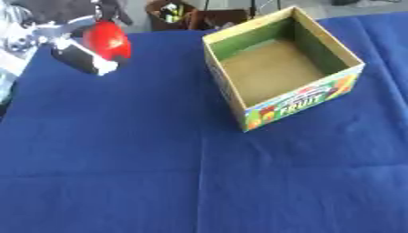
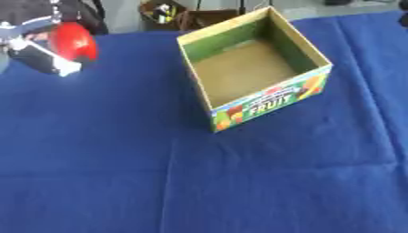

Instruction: Pick up objects on the table and place them in the box.

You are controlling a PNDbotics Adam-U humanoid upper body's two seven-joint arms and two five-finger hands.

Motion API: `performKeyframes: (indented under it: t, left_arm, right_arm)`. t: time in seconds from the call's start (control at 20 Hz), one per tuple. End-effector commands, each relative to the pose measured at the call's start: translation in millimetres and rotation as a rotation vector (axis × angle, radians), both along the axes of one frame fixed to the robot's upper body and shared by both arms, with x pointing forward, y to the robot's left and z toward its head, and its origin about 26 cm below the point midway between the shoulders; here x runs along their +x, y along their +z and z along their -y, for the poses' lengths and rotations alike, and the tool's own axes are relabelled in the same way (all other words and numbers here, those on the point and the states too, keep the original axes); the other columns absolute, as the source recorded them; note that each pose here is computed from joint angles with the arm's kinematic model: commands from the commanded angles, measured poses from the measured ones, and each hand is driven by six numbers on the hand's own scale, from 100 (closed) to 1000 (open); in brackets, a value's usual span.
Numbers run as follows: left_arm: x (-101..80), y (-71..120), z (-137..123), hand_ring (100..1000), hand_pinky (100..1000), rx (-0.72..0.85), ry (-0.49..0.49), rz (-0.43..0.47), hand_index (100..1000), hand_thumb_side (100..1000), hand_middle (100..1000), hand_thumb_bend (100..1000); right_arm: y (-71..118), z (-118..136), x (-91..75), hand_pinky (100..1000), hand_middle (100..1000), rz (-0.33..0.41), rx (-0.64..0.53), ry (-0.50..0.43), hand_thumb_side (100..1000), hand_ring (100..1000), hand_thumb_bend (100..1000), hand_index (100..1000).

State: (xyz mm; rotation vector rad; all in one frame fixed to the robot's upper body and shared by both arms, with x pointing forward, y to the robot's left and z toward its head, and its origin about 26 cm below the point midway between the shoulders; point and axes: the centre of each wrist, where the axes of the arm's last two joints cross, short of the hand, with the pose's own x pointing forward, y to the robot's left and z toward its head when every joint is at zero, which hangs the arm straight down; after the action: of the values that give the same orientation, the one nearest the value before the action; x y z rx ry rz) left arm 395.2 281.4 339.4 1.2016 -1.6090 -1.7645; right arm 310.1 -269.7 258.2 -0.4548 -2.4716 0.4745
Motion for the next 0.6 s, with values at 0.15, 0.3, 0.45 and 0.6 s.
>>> performKeyframes:
  t: [0.15, 0.3, 0.45, 0.6]
  left_arm:
    - [4.8, 23.3, 25, 437, 143, -0.005, -0.053, 0.039, 871, 191, 787, 100]
    - [13.3, 28.5, 42, 429, 137, -0.023, -0.082, 0.041, 874, 193, 789, 100]
    - [22.1, 31.0, 58, 425, 135, -0.036, -0.099, 0.04, 874, 194, 791, 100]
    - [29.6, 32.4, 72, 420, 131, -0.044, -0.114, 0.041, 874, 196, 792, 100]
  right_arm:
    - [7.8, -2, -3.9, 684, 498, 0.022, -0.012, 0.02, 627, 729, 146, 706]
    - [7.6, -3, -3.8, 684, 498, 0.019, -0.014, 0.028, 626, 729, 144, 706]
    - [8.9, -5, -3.4, 685, 498, 0.021, -0.018, 0.041, 626, 729, 144, 706]
    - [10.2, -7, -3.2, 685, 498, 0.025, -0.022, 0.047, 627, 729, 145, 706]
